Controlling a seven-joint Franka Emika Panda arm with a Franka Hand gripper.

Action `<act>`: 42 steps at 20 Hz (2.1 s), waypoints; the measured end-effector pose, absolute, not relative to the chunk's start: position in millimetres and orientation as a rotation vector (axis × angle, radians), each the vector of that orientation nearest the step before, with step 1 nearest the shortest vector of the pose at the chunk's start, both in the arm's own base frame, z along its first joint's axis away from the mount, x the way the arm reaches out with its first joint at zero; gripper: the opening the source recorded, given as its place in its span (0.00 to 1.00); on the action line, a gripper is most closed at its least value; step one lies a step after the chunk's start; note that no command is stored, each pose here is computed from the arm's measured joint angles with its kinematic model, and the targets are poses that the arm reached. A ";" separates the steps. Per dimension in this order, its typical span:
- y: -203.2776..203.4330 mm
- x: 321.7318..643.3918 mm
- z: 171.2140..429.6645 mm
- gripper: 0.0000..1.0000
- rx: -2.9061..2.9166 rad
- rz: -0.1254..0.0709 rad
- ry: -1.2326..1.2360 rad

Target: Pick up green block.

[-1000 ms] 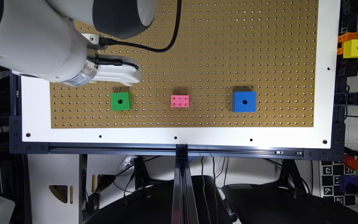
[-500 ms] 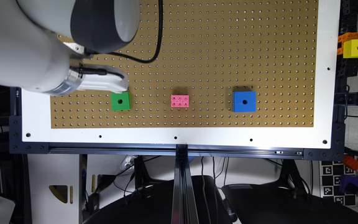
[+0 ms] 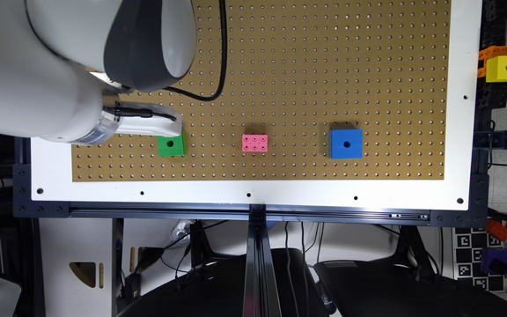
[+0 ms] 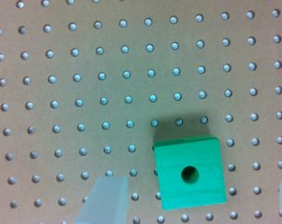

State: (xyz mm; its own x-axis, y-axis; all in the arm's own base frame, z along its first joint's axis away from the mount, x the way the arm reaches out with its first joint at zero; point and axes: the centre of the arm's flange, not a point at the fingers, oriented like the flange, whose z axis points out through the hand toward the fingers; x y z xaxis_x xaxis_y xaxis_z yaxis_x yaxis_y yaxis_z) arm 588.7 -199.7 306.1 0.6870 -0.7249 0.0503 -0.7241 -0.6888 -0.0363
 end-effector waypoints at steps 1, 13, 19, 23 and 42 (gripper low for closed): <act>-199.8 589.1 301.7 1.00 -2.873 -0.091 1.234; -198.7 594.1 257.7 1.00 -2.873 -0.073 1.228; -192.3 599.7 257.3 1.00 -2.875 -0.079 1.209; -192.7 602.9 232.5 1.00 -2.873 -0.072 1.208; -190.7 610.7 204.9 1.00 -2.872 -0.066 1.200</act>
